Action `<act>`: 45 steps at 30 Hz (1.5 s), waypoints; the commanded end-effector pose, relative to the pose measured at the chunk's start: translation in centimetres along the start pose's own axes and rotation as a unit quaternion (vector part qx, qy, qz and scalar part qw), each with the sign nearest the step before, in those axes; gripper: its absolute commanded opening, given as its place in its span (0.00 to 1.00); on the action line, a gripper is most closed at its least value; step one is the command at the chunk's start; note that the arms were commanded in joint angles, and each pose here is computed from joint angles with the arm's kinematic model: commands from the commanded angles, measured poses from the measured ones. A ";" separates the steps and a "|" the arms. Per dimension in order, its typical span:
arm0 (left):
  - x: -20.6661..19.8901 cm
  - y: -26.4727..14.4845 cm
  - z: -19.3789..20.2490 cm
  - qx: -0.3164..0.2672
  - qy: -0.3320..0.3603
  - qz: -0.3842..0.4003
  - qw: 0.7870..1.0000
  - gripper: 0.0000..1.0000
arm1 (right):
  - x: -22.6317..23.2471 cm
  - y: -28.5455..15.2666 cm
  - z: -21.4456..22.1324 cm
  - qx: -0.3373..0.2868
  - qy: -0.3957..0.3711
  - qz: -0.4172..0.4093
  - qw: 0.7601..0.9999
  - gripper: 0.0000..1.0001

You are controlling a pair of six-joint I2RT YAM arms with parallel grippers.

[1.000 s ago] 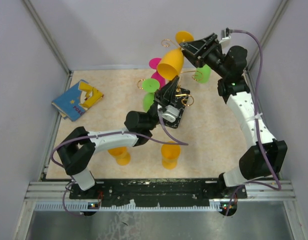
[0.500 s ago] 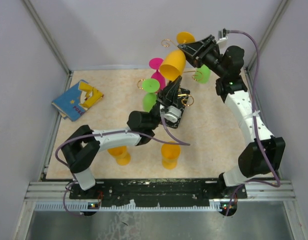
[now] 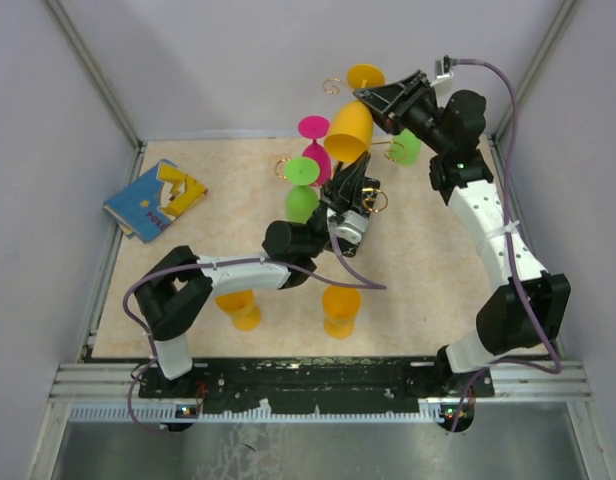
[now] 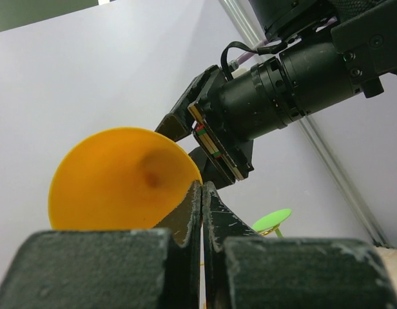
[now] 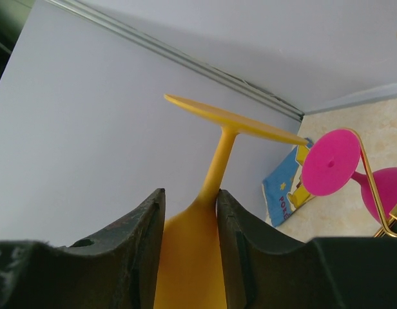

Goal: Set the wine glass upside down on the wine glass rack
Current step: Turn the wine glass upside down at the wine rack.

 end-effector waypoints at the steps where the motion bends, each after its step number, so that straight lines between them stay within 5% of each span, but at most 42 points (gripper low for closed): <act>1: 1.7 1.0 -1.9 -0.039 -0.007 -0.030 0.999 0.00 | 3.2 0.0 -0.1 0.009 -0.036 -0.041 0.998 0.35; 12: 1.8 0.2 -2.0 -0.033 -0.006 -0.021 0.999 0.00 | 2.7 0.3 -0.1 0.009 -0.035 -0.039 0.999 0.23; 27: 1.7 -0.9 -1.9 -0.021 0.000 -0.006 1.000 0.00 | 2.3 0.5 -0.6 -0.005 -0.054 -0.027 0.998 0.19; 45: 1.2 -3.6 -0.6 0.030 -0.014 0.018 0.999 0.24 | 2.3 0.9 -2.9 -0.037 -0.096 -0.014 0.995 0.13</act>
Point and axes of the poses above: each gripper's point midway between its finger pads, its own y axis out along the fingers, its own x axis along the line the jaws close on, z = x × y, the point moved 3 cm from there along -y, back along the fingers, and after that the axes turned 3 degrees about -y, right-handed, at the moved point
